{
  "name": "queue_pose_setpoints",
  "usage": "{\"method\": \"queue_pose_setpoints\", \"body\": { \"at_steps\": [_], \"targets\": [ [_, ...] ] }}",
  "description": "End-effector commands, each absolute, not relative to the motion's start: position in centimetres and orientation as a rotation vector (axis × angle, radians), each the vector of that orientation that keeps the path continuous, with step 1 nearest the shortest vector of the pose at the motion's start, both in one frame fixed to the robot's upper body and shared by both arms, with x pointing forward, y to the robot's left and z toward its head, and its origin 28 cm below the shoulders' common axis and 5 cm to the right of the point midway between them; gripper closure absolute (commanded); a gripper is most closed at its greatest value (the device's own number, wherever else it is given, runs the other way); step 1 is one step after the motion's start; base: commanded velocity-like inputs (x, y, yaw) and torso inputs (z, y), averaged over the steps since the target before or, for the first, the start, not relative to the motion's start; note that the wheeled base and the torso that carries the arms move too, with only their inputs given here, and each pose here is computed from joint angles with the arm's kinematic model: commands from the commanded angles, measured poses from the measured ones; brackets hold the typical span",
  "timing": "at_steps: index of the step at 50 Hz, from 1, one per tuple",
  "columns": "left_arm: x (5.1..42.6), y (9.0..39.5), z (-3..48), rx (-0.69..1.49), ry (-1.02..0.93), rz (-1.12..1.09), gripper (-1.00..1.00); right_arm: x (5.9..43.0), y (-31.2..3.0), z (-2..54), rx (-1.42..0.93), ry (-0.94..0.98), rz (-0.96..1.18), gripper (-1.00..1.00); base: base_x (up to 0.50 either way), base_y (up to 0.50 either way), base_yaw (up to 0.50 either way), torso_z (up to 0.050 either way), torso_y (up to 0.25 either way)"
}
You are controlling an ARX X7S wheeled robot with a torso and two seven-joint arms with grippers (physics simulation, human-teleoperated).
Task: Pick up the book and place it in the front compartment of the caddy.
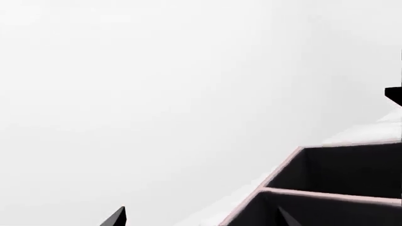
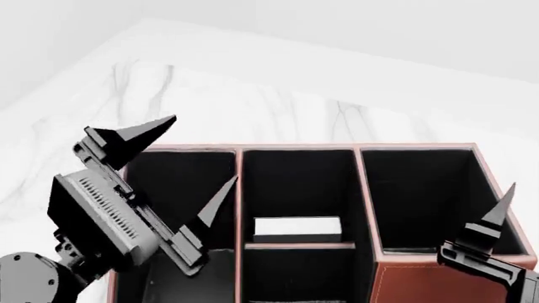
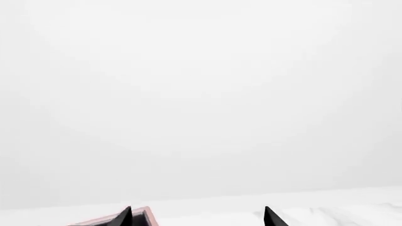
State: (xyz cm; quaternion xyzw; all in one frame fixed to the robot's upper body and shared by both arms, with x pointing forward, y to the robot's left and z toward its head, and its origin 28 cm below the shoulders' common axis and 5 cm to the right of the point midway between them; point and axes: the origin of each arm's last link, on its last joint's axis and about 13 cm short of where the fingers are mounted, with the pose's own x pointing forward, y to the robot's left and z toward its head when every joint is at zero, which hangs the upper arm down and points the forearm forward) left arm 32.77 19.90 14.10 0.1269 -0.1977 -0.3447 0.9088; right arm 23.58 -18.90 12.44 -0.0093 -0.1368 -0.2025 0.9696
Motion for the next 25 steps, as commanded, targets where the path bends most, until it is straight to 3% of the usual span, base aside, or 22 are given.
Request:
{"method": "queue_pose_setpoints", "body": {
  "at_steps": [1, 10, 17, 25],
  "targets": [
    [24.1, 22.1, 13.9, 0.06, -0.619, -0.329, -1.0, 21.8, -18.1, 13.7, -0.035, -0.46, -0.412, -1.0, 0.0, 0.0, 0.0, 0.0, 0.0],
    [20.4, 23.7, 15.5, 0.072, -0.829, -0.02, -1.0, 20.4, -17.1, 14.2, -0.039, -0.587, -0.405, -1.0, 0.0, 0.0, 0.0, 0.0, 0.0],
    [20.5, 24.8, 16.2, -0.111, -0.803, 0.095, -1.0, 20.1, -17.0, 14.3, -0.044, -0.625, -0.422, -1.0, 0.0, 0.0, 0.0, 0.0, 0.0],
    [20.7, 24.9, 16.4, -0.147, -0.814, 0.13, -1.0, 20.1, -17.2, 14.5, -0.039, -0.64, -0.443, -1.0, 0.0, 0.0, 0.0, 0.0, 0.0]
  ]
}}
